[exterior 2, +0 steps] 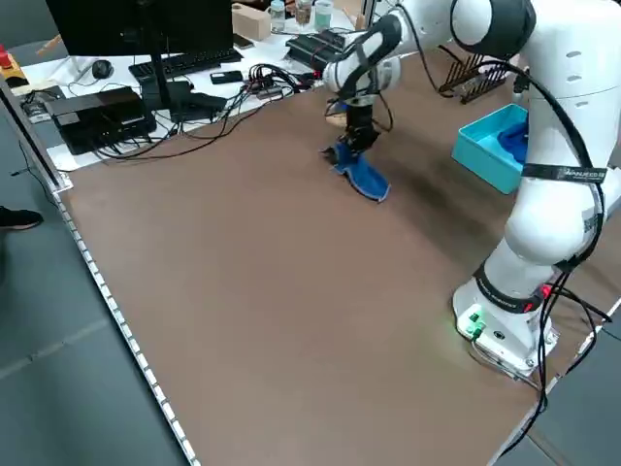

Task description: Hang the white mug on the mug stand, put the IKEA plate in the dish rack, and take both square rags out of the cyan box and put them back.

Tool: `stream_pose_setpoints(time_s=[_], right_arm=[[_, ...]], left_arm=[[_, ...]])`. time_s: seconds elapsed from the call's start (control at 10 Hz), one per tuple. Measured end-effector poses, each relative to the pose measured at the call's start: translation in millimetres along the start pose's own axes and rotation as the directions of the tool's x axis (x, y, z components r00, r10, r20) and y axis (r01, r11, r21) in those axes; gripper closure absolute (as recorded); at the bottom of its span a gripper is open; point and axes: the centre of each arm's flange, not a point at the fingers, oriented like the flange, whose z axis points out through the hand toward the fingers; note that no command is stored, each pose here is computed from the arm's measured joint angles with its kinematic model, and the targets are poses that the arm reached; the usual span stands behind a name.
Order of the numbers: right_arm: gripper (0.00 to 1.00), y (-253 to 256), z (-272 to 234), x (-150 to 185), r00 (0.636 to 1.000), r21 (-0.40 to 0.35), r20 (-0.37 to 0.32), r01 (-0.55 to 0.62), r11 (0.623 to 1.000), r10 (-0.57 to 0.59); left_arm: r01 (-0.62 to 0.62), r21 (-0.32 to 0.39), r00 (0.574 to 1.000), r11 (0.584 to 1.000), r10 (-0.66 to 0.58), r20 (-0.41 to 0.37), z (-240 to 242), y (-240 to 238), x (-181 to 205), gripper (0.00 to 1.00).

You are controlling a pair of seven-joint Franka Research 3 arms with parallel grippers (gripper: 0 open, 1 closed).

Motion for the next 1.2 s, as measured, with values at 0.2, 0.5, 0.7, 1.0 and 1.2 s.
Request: stream_pose_setpoints(time_s=[0.2,0.5,0.7,1.0,1.2], right_arm=[[0.85,31,-24,19,0.997,0.010,0.004,-0.074,0.997,0.074],[0.95,102,-134,50,0.978,0.052,0.023,-0.208,0.977,0.207],[0.95,154,-206,62,0.956,0.064,0.049,-0.293,0.954,0.290],[0.95,242,-240,57,0.914,0.068,0.091,-0.402,0.913,0.396],[0.95,282,-224,51,0.894,0.061,0.126,-0.440,0.896,0.430]], left_arm=[[0.030,0.006,0.999,1.000,-0.030,0.034,5,-13,-5,0.96],[0.057,0.070,0.994,0.996,-0.063,0.085,17,-112,-23,0.96],[0.004,0.094,0.993,0.996,-0.016,0.121,21,-200,-50,0.96],[-0.049,0.099,0.984,0.994,0.031,0.175,22,-307,-108,0.96],[-0.074,0.093,0.980,0.993,0.055,0.193,23,-334,-130,0.96]])
